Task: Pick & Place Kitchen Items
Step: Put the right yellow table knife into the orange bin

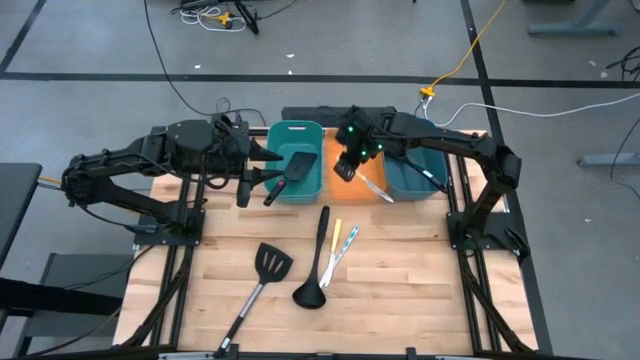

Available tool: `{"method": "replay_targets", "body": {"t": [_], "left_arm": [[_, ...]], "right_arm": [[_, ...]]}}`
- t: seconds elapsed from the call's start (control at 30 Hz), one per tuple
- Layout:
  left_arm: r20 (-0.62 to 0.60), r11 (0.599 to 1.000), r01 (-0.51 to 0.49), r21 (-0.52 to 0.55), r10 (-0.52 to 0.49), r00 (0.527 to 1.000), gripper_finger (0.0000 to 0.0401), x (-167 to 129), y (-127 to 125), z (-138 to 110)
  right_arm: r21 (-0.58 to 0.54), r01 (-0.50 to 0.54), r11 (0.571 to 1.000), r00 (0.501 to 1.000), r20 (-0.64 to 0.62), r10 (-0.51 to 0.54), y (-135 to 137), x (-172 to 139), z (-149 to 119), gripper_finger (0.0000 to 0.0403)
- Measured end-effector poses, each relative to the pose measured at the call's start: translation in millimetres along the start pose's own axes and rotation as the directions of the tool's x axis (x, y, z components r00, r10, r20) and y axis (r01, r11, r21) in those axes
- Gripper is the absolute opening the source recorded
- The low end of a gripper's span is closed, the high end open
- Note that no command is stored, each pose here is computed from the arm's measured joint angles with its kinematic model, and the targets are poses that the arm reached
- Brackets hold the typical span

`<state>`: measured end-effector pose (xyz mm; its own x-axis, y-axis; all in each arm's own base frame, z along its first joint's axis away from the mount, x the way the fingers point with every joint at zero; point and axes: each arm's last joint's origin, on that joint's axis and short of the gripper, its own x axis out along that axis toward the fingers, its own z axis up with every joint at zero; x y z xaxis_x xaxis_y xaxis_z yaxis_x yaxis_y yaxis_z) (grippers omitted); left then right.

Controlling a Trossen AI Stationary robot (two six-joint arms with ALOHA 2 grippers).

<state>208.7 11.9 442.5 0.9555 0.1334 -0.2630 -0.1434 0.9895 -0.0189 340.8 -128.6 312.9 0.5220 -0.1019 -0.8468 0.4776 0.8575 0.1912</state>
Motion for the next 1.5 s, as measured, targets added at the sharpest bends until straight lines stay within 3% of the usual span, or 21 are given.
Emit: {"method": "replay_targets", "body": {"t": [0.43,0.87,1.2,1.5], "left_arm": [[0.001,1.0,-0.005,-0.002,0.005,1.0,0.0167,0.0,0.1,0.0],[0.002,0.999,-0.033,-0.004,0.033,0.999,0.0167,0.0,0.9,0.1],[0.003,0.999,-0.047,-0.004,0.047,0.999,0.0167,0.0,1.4,0.1],[0.003,0.999,-0.048,-0.004,0.048,0.999,0.0167,0.0,1.4,0.1]], "right_arm": [[0.113,-0.003,0.994,1.0,0.025,0.0,-31.3,-3.6,7.5,0.0098],[0.223,-0.111,0.968,0.989,0.125,0.085,-44.7,-7.1,19.4,0.0098],[0.234,-0.034,0.972,0.992,0.126,0.004,-57.7,-5.0,20.4,0.0098],[0.259,0.031,0.965,0.996,0.075,-0.052,-77.8,17.3,21.2,0.0098]]}}
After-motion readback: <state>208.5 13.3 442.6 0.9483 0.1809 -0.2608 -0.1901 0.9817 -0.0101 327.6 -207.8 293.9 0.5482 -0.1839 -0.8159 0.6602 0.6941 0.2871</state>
